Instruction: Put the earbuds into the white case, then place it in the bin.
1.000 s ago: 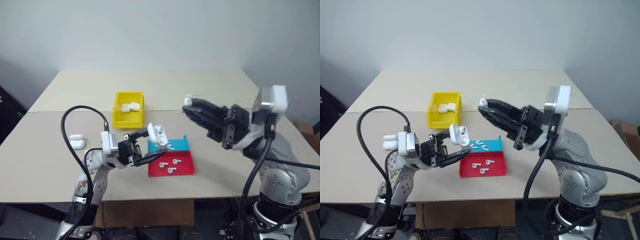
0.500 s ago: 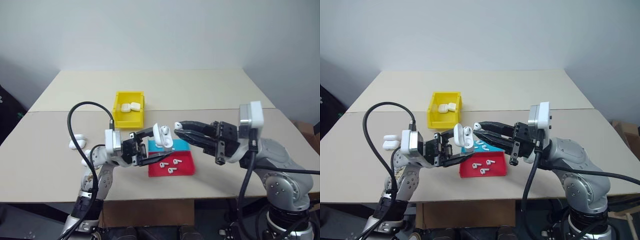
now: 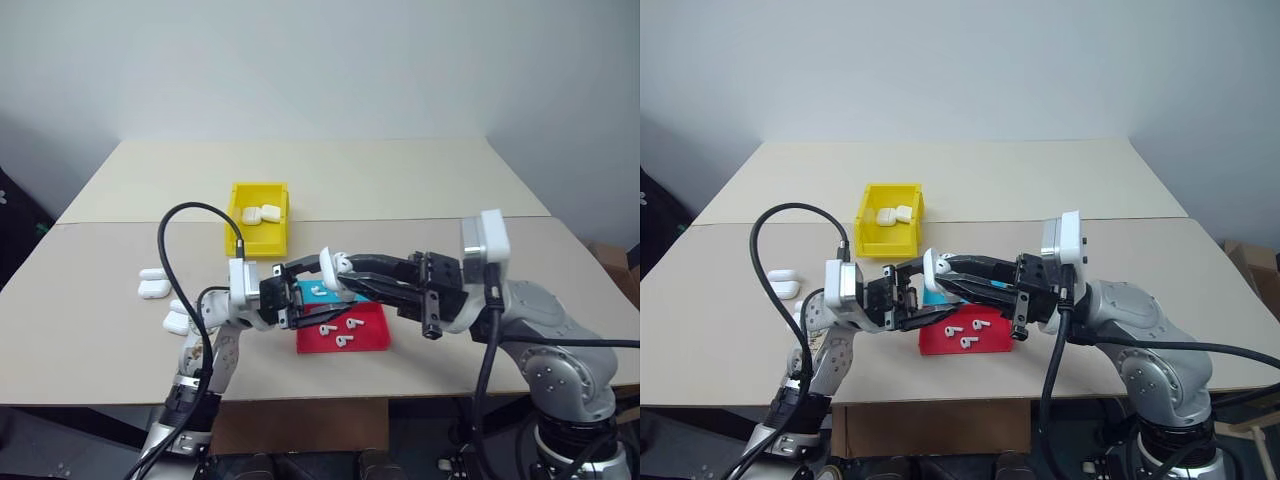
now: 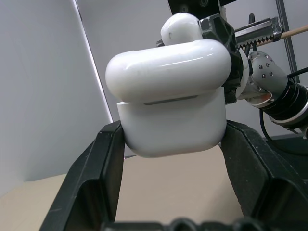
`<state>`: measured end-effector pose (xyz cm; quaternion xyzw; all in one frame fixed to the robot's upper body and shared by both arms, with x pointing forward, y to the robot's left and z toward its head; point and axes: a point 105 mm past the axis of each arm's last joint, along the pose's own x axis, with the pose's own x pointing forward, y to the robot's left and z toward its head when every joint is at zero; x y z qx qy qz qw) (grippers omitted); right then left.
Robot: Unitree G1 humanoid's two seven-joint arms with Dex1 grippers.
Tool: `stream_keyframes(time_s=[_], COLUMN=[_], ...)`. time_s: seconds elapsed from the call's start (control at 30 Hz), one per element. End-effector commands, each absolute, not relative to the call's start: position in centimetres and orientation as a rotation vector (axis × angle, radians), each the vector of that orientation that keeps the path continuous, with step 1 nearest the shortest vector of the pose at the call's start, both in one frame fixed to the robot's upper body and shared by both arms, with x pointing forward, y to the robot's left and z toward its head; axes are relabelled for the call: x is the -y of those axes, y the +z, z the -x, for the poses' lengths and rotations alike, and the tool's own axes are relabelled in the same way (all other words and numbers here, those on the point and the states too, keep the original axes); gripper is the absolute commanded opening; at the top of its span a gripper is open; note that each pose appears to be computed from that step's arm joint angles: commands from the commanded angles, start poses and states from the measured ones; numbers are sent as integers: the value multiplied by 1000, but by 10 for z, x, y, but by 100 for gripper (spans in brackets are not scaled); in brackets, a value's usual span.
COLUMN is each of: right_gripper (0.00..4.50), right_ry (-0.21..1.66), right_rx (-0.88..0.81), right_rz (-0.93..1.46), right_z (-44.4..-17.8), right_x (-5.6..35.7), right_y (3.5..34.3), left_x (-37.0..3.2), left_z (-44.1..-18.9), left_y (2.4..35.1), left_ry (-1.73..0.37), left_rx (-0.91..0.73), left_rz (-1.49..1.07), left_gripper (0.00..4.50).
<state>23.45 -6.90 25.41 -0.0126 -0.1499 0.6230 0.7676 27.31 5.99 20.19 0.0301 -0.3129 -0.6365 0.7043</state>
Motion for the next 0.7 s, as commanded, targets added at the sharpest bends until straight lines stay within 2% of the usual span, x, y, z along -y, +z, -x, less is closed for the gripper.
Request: stream_keyframes(time_s=[0.03, 0.7], right_gripper=[83, 83], right_ry=[1347, 1344], right_rx=[362, 296], right_rz=[39, 82], right_z=[-232, -235], right_x=[72, 74], right_y=[258, 245], left_x=[-60, -61], left_z=[-272, -274], left_y=[211, 211], left_ry=[-1419, -1392], left_rx=[738, 744], left_rz=[-89, -107], left_gripper=[274, 274])
